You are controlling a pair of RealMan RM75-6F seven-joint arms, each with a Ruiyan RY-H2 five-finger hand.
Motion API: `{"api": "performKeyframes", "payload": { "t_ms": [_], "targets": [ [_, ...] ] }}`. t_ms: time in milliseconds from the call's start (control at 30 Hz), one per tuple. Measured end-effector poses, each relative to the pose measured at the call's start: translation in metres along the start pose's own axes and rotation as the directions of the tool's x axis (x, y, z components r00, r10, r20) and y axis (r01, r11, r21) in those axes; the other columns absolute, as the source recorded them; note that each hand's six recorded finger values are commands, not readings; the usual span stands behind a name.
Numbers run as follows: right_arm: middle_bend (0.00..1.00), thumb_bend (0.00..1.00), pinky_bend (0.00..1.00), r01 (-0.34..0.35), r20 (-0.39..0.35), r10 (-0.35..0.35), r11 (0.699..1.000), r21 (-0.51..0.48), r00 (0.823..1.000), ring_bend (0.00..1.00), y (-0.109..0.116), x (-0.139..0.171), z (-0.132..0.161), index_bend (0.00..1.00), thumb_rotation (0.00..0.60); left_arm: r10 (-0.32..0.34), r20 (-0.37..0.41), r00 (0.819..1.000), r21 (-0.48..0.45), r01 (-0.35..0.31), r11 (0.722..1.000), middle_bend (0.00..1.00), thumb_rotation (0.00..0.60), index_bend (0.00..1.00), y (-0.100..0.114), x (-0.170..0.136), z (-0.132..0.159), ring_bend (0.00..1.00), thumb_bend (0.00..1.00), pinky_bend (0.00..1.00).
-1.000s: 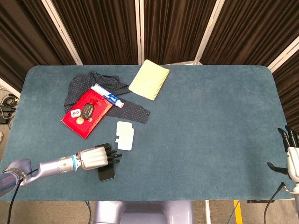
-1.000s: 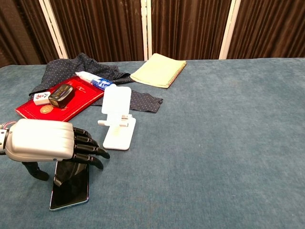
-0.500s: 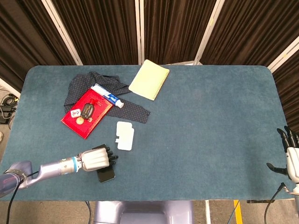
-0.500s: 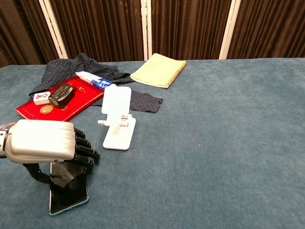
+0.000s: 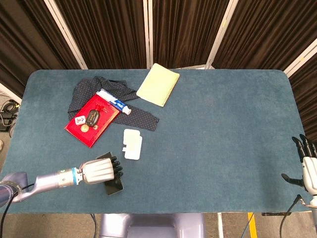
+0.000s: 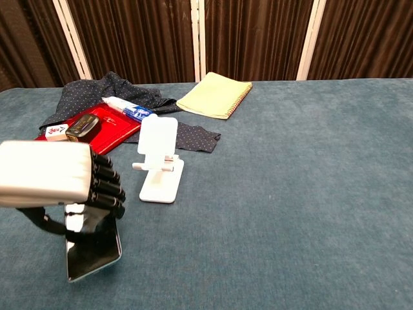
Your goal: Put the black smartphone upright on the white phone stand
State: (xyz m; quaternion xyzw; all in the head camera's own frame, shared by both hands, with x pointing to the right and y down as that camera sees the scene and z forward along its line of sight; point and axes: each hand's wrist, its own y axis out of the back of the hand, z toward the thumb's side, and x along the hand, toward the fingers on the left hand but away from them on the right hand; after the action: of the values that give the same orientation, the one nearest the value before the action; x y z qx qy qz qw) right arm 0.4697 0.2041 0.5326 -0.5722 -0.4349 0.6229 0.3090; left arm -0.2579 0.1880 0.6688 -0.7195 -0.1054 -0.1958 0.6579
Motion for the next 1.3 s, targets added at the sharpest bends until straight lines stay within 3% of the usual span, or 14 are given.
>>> {"api": "performKeyframes", "payload": {
  "t_ms": [200,467,767,967,1300],
  "targets": [
    [0.0,0.0,0.0,0.0,-0.006,0.0,1.0,-0.005,1.0,0.0,0.0,0.0,0.002,0.0,0.6,0.071,-0.006,0.997,0.146,-0.069,0.987,0.42,0.6,0.57,0.032,0.002,-0.023,0.45,0.0,0.43],
    [0.0,0.0,0.0,-0.004,-0.004,0.004,1.0,-0.009,1.0,0.0,0.0,0.0,0.001,0.0,0.6,0.158,0.007,0.987,0.325,-0.152,0.933,0.42,0.6,0.57,0.078,0.008,-0.062,0.45,0.0,0.43],
    [0.0,0.0,0.0,-0.005,0.035,0.006,1.0,-0.012,0.999,0.0,0.0,-0.003,-0.009,0.0,0.6,0.088,0.09,0.992,0.499,-0.121,0.858,0.42,0.6,0.58,0.08,0.012,-0.103,0.45,0.0,0.42],
    [0.0,0.0,0.0,-0.01,0.057,0.011,1.0,-0.011,0.998,0.0,-0.001,-0.006,-0.015,0.0,0.6,0.032,0.137,0.99,0.58,-0.107,0.807,0.42,0.6,0.58,0.08,0.032,-0.121,0.45,0.0,0.42],
    [0.0,0.0,0.0,-0.013,0.062,0.014,1.0,-0.023,0.998,0.0,-0.001,-0.007,-0.018,0.0,0.6,0.05,0.121,0.991,0.604,-0.113,0.789,0.41,0.6,0.58,0.079,0.061,-0.122,0.45,0.0,0.39]
  ]
}}
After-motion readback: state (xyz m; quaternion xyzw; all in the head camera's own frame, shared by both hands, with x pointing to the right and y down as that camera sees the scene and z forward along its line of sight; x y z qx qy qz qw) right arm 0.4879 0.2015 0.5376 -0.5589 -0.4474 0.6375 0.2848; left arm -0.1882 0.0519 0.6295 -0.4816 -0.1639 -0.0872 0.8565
